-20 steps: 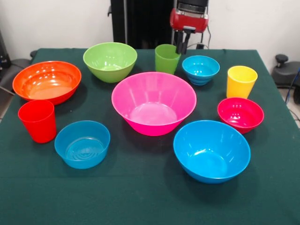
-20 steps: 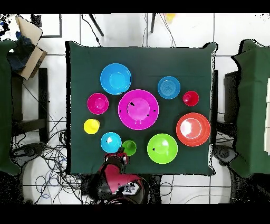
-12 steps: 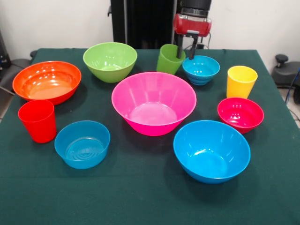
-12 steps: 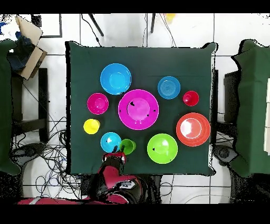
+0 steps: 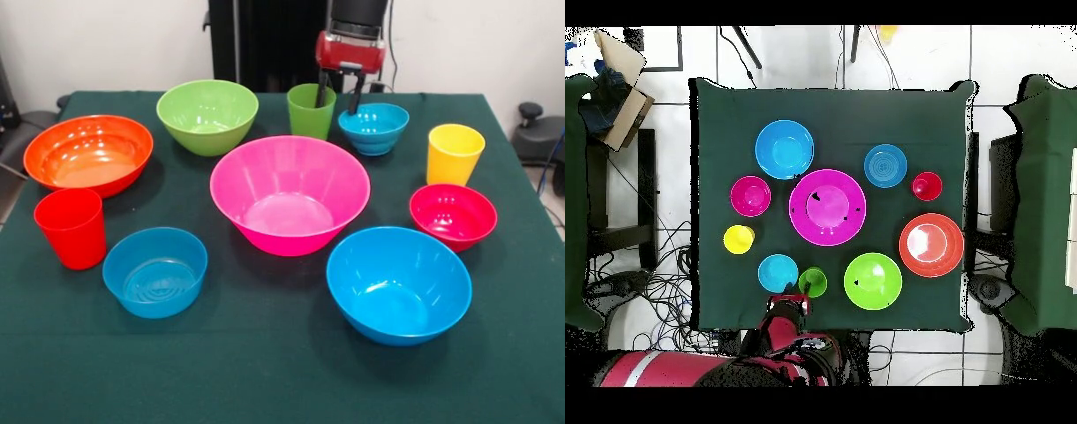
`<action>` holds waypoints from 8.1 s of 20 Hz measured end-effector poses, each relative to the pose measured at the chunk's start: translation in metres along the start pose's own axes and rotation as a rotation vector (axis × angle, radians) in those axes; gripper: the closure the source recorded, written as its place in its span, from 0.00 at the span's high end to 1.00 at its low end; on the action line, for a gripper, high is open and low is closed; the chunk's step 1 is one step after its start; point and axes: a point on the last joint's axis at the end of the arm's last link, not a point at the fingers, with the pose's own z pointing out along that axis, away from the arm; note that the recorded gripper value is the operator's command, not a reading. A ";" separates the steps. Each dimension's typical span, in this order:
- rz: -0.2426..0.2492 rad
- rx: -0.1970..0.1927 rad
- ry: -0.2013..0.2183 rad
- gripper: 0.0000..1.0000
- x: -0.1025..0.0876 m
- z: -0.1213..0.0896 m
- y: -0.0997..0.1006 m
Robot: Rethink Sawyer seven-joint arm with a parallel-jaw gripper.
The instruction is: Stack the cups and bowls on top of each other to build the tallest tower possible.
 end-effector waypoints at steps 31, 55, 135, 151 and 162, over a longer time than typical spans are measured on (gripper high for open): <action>0.034 -0.024 0.050 0.00 0.011 -0.051 -0.010; 0.148 -0.033 0.135 0.00 -0.195 -0.139 -0.064; -0.073 -0.040 -0.051 1.00 -0.228 -0.063 -0.080; -0.068 -0.051 -0.104 1.00 -0.247 -0.104 -0.045; -0.175 -0.080 -0.347 1.00 -0.234 -0.104 0.030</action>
